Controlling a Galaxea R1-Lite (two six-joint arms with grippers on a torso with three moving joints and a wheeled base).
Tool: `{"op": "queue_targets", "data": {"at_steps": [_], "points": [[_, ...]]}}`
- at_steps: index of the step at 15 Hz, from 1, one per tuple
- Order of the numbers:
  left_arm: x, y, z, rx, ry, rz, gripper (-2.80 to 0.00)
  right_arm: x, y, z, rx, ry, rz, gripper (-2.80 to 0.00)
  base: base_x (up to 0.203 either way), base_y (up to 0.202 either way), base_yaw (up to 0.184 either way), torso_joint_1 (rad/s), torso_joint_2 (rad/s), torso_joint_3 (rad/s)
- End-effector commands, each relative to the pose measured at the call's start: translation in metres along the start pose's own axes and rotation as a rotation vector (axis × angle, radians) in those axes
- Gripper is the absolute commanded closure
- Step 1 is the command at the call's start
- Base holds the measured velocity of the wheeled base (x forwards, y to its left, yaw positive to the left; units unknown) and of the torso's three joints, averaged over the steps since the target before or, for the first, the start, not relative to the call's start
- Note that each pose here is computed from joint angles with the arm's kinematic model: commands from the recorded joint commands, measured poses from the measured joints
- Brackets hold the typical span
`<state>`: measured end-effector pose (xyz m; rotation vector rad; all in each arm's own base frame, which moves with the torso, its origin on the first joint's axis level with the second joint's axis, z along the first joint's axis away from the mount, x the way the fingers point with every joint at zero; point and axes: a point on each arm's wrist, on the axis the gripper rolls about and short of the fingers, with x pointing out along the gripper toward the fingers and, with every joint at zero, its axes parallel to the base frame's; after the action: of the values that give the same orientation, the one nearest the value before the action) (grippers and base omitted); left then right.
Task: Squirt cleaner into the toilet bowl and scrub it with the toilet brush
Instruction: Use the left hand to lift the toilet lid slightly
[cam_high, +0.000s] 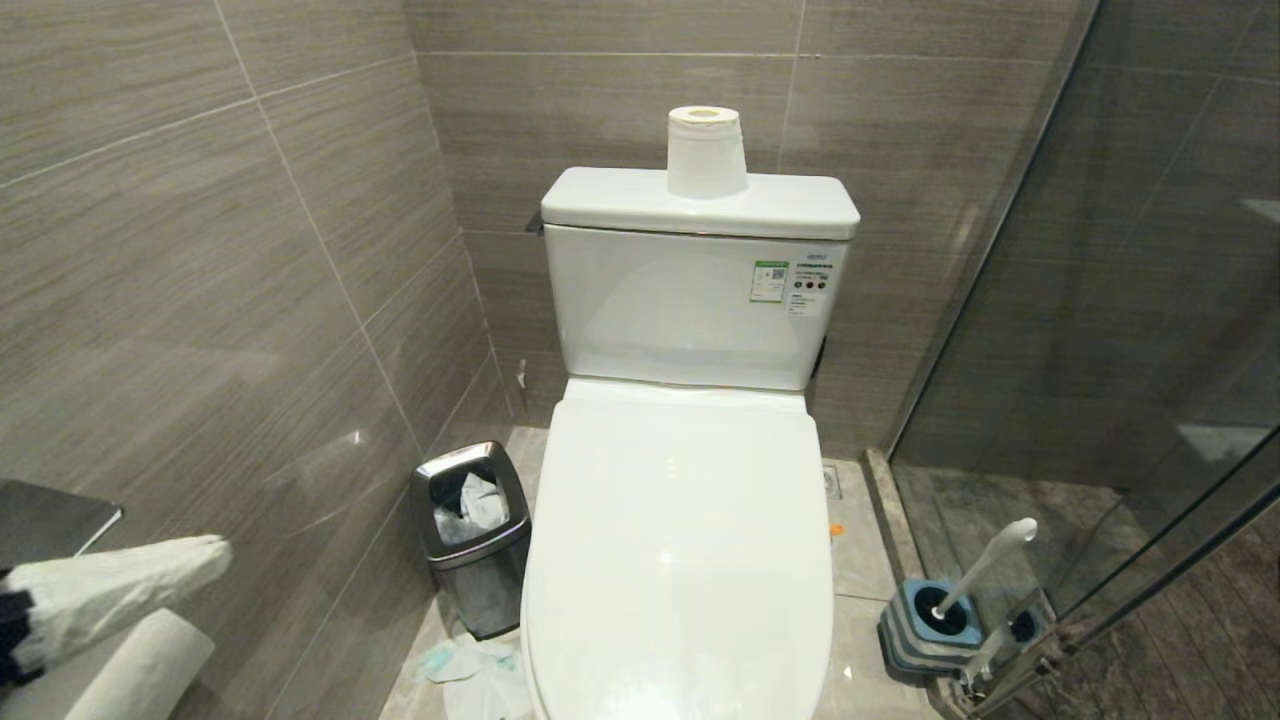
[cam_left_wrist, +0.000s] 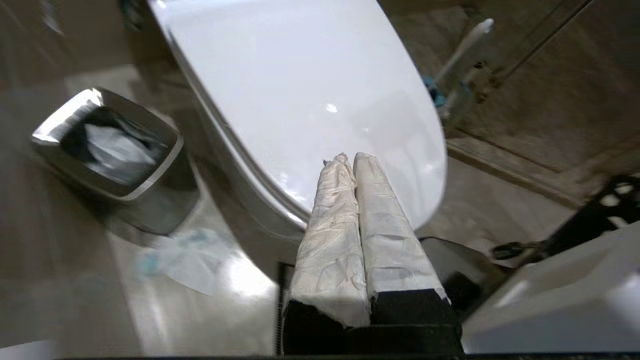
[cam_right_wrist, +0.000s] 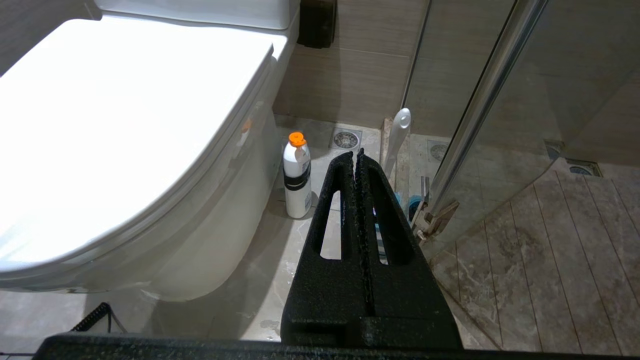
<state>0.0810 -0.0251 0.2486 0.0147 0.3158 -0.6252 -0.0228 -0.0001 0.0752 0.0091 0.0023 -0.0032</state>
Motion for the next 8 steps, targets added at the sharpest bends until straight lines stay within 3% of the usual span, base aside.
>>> {"op": "queue_targets", "data": {"at_steps": [1,2,4,7,8], "points": [[0.033,0.007,0.013,-0.167,0.125,-0.061,0.0,0.0,0.0,0.0,0.0,0.001,0.0,0.0,0.0,0.0,0.0,0.0,0.0,0.0],[0.038,0.006,0.011,-0.233,0.193,-0.074,0.0,0.0,0.0,0.0,0.0,0.002,0.0,0.0,0.0,0.0,0.0,0.0,0.0,0.0],[0.047,0.005,0.002,-0.3,0.293,-0.095,0.0,0.0,0.0,0.0,0.0,0.001,0.0,0.0,0.0,0.0,0.0,0.0,0.0,0.0],[0.064,0.002,-0.011,-0.443,0.379,-0.11,0.0,0.0,0.0,0.0,0.0,0.002,0.0,0.0,0.0,0.0,0.0,0.0,0.0,0.0],[0.071,0.004,-0.015,-0.458,0.378,-0.108,0.0,0.0,0.0,0.0,0.0,0.002,0.0,0.0,0.0,0.0,0.0,0.0,0.0,0.0]]}}
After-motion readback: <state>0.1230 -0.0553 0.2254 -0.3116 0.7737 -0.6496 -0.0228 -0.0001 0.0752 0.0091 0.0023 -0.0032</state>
